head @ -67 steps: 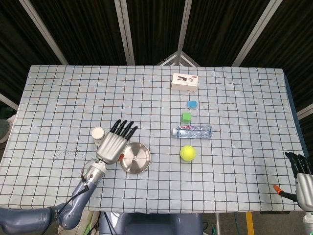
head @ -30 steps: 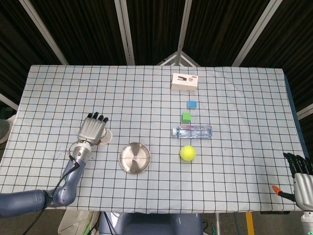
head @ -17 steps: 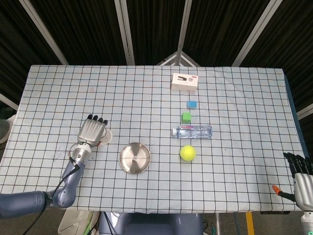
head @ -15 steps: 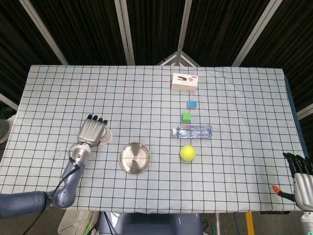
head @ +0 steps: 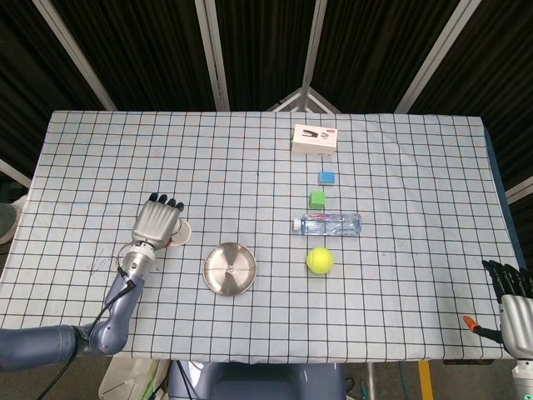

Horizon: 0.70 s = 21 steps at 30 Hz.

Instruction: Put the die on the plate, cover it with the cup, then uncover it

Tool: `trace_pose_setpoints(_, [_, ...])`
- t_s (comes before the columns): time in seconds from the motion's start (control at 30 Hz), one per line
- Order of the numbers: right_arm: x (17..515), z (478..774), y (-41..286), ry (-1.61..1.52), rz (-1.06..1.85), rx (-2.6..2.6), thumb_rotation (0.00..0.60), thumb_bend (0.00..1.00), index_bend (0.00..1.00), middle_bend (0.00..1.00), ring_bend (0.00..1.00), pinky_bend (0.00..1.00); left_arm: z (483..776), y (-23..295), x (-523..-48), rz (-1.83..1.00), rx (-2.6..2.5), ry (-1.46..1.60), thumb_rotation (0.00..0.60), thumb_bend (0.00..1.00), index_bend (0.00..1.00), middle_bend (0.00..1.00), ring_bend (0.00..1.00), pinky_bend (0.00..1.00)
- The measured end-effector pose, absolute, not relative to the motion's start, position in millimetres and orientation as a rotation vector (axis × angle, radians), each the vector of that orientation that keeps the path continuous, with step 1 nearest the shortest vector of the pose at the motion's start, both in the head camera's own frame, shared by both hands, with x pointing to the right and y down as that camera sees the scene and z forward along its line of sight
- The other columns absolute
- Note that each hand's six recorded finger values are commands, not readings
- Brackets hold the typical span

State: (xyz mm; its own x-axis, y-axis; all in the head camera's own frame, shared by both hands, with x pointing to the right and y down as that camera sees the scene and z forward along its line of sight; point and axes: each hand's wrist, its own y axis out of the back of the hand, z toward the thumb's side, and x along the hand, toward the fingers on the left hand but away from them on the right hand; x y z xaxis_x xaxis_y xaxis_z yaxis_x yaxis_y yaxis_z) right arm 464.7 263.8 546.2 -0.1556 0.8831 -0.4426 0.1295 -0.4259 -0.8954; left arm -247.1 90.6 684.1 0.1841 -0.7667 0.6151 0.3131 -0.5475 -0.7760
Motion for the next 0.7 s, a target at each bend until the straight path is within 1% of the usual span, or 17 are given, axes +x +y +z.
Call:
trace_pose_setpoints(0.2, [464.5,545.9,263.7,-1.167,1.64,-1.522,0.6,0.13,0.12,0.14,0.1,0.03,681.4,92.3,-244.9,-1.509,-1.567,0.443,0.6,0.38,0.35,0.34,0.23,0.2])
trace_pose_setpoints(0.7, [465.4,545.3,263.8,-1.17,1.645,-1.521,0.6,0.13,0.12,0.14,0.1,0.03,680.9,95.2,-242.1,-1.503,-1.567,0.433,0.6,0.41,0.36,0.36,0.24,0.21])
